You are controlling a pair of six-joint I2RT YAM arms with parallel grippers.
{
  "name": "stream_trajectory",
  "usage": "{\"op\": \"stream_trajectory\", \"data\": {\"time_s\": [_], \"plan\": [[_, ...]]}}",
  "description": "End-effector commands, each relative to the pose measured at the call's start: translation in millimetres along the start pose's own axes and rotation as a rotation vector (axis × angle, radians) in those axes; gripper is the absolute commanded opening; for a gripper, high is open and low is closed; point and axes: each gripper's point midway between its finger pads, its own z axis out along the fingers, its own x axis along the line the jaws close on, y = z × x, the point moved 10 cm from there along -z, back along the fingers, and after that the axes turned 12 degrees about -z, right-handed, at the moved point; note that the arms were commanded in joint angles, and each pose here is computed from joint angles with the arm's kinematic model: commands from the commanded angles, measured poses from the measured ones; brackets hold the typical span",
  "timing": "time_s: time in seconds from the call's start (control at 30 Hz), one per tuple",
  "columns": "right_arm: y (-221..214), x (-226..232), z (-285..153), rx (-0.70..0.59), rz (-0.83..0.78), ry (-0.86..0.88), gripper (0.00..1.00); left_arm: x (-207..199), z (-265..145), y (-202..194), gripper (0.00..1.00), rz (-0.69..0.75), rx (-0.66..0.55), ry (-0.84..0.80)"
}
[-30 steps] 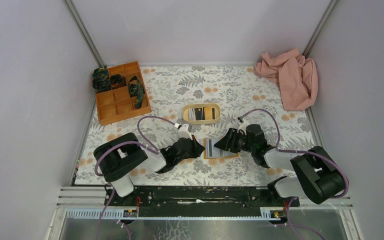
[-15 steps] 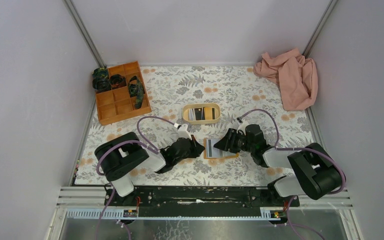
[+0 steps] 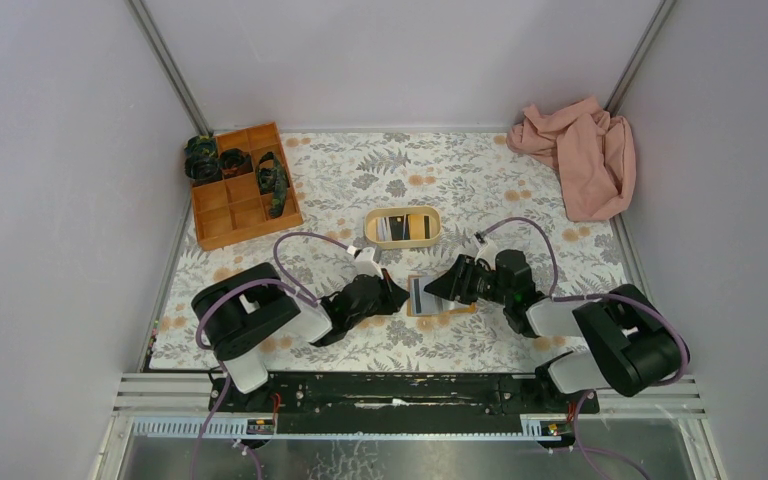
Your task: Take the credit cards out of the card holder
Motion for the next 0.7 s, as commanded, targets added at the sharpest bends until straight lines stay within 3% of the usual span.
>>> {"op": "stream_trajectory", "data": {"time_s": [0.0, 0.67], "plan": [[9.4, 19.9, -2.8, -0.005, -0.068, 0.132, 0.52, 31.2, -4.2, -19.0, 0.00, 0.038, 0.111, 0.134], [-1.3, 10.3, 7.3, 0.070, -0.043, 0.151, 0.53, 31.3, -3.1, -19.5, 0.00, 0.037, 0.113, 0.135]]}}
